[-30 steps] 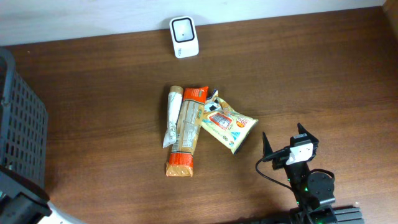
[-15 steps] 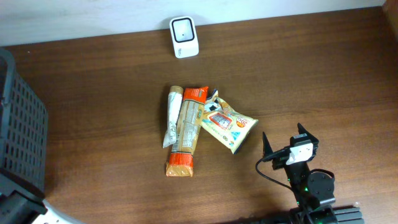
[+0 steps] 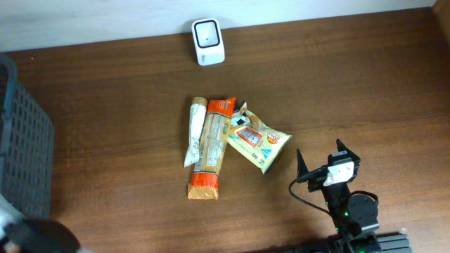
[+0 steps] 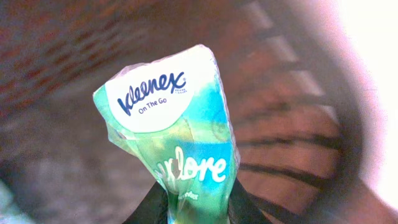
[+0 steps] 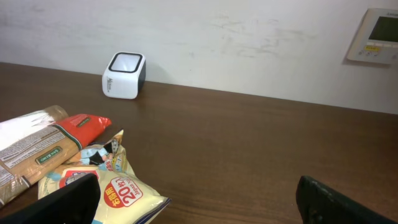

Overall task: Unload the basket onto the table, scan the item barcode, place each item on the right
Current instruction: 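Place the Kleenex pack on the table left of the items, then grasp the mint-green wipes pack and place it on the table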

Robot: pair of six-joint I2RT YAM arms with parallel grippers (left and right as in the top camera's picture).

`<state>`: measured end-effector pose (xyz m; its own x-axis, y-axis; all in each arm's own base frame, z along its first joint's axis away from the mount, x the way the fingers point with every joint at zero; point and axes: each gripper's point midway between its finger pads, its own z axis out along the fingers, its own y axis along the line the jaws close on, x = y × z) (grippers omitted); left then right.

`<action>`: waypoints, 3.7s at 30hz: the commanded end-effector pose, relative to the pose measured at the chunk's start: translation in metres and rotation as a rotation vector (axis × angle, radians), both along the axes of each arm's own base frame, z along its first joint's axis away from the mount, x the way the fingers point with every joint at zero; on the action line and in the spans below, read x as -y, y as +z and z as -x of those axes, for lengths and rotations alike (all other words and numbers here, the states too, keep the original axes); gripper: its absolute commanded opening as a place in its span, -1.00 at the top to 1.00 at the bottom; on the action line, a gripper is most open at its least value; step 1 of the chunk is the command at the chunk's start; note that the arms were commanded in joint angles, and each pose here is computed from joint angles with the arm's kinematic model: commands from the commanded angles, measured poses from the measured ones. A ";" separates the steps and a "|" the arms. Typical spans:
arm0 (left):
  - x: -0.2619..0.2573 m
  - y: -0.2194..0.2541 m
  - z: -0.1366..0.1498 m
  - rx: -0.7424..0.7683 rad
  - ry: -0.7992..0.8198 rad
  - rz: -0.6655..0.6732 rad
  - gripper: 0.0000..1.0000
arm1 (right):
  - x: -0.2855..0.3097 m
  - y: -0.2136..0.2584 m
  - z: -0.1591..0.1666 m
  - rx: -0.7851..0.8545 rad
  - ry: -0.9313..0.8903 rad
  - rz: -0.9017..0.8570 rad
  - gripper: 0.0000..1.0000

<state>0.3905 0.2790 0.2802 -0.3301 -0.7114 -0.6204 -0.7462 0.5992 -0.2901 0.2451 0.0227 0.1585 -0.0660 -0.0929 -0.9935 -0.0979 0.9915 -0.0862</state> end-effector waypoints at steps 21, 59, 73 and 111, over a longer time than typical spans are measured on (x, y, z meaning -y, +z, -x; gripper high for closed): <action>0.366 -0.244 0.004 -0.733 -0.927 0.147 0.60 | 0.001 -0.003 0.000 -0.003 -0.003 0.003 -0.97; -0.021 -0.062 0.108 -0.430 0.406 0.082 -0.98 | 0.001 -0.003 0.000 -0.003 -0.003 0.003 -0.97; -0.078 -0.203 0.180 -0.557 0.459 0.047 -0.99 | 0.001 -0.003 0.000 -0.003 -0.003 0.003 -0.97; -0.035 0.004 0.053 0.200 -0.015 0.170 1.00 | 0.001 -0.003 0.000 -0.003 -0.003 0.003 -0.97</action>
<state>0.2891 0.3613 0.1522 -0.1981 -0.8978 -0.3934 -0.9109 0.3169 -0.2644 0.2451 0.0227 0.1585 -0.0661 -0.0925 -0.9935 -0.0975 0.9915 -0.0859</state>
